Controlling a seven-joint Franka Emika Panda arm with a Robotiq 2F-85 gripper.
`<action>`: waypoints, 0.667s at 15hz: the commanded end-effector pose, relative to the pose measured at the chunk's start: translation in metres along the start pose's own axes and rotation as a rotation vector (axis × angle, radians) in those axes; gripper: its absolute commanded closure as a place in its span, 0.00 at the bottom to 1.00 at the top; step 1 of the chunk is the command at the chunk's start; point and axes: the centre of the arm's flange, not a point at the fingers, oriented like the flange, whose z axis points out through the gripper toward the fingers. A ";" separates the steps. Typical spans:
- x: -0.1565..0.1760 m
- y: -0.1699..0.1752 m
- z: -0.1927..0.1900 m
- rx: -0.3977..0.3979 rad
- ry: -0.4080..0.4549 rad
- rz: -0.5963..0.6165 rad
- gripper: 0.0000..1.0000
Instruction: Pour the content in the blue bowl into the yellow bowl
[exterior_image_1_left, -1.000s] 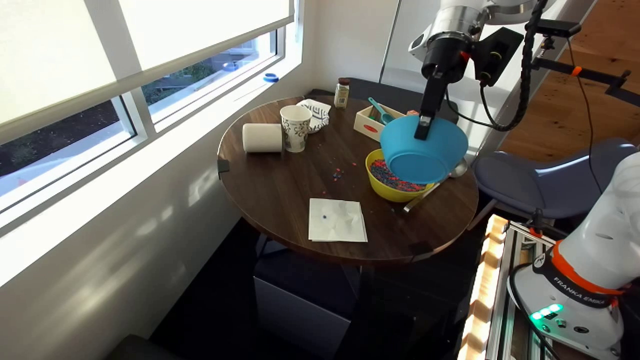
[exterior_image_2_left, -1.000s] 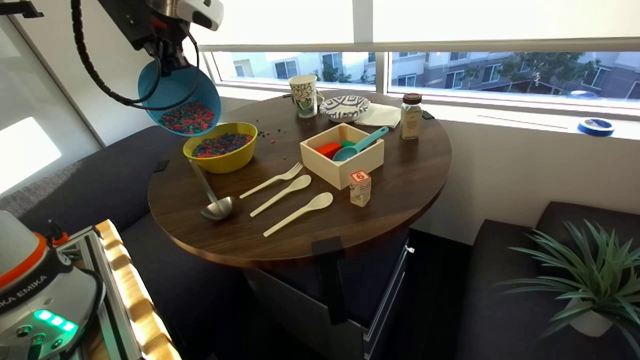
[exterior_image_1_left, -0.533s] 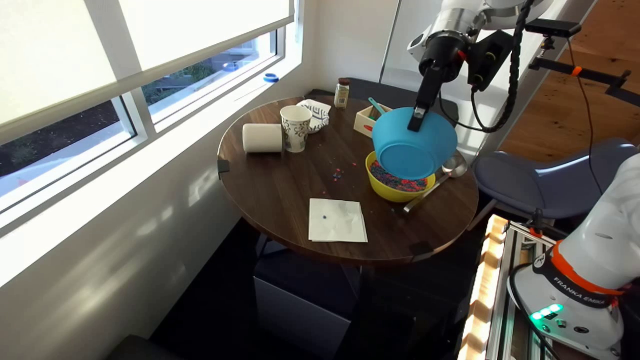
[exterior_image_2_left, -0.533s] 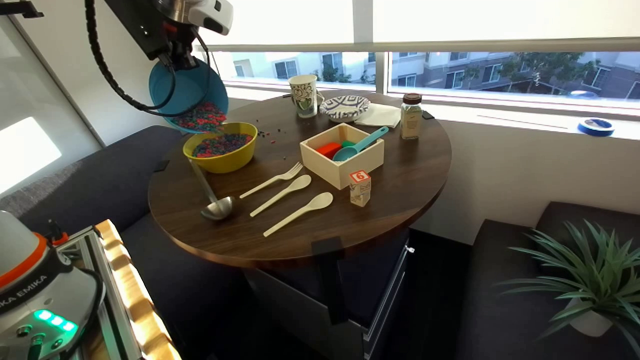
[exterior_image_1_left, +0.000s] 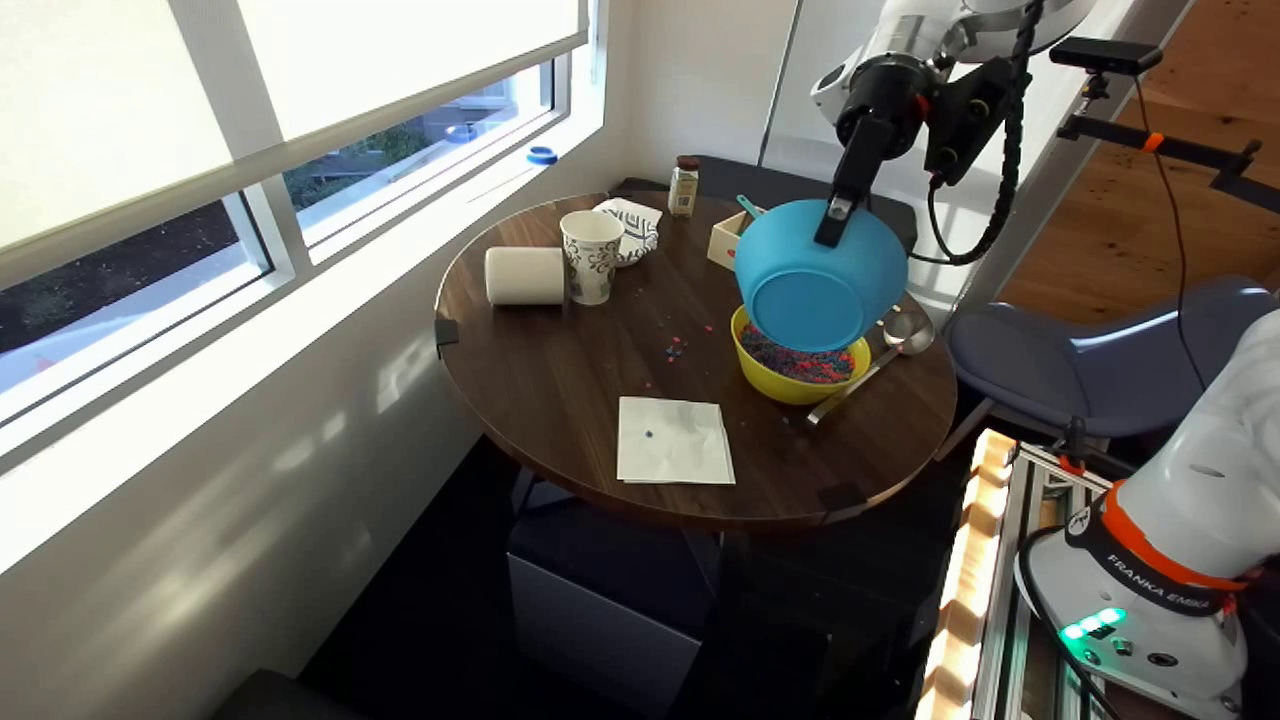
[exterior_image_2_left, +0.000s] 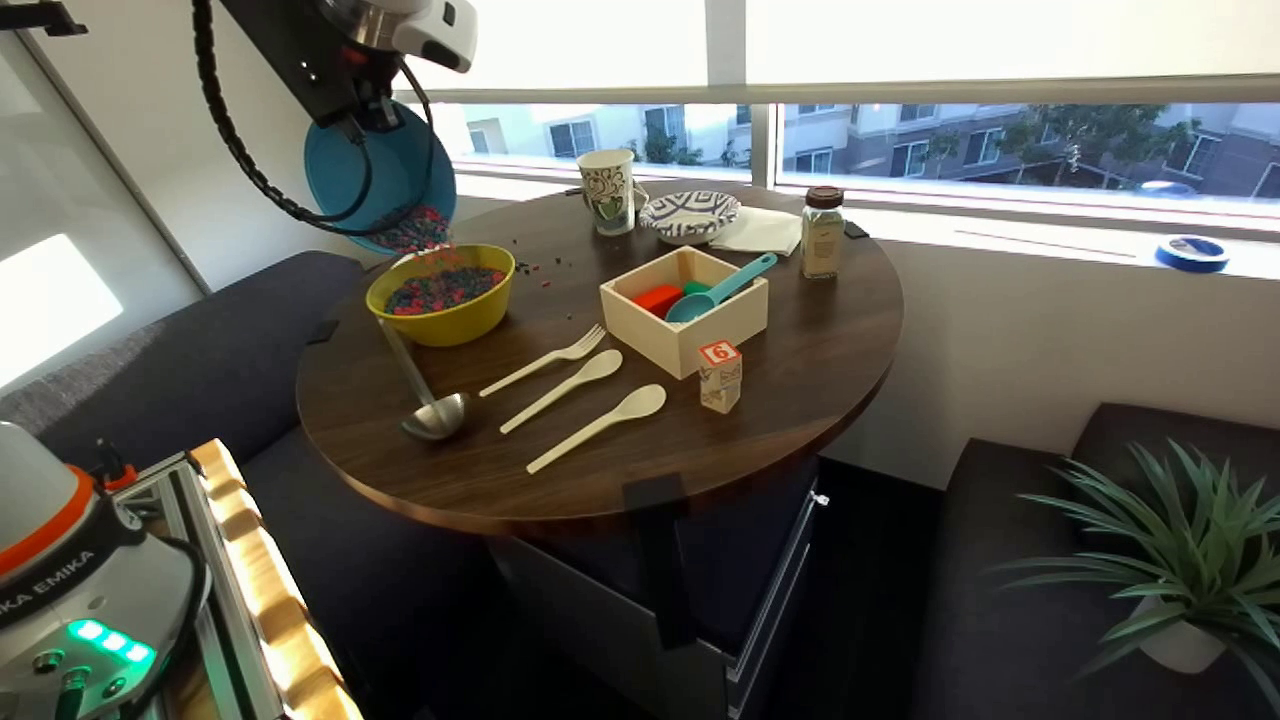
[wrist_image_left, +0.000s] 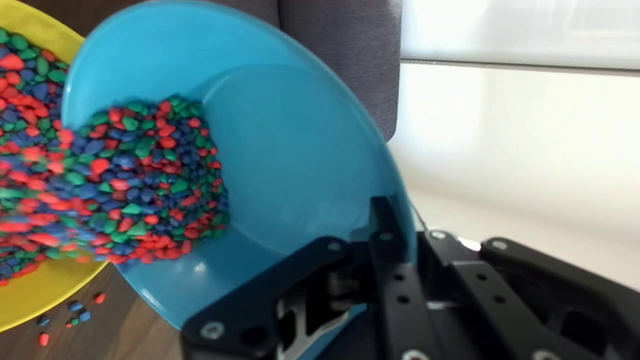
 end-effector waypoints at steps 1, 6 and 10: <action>0.002 0.000 -0.008 0.072 -0.009 -0.022 0.99; -0.001 0.000 -0.014 0.134 -0.006 -0.046 0.99; -0.004 0.002 -0.019 0.188 -0.005 -0.065 0.99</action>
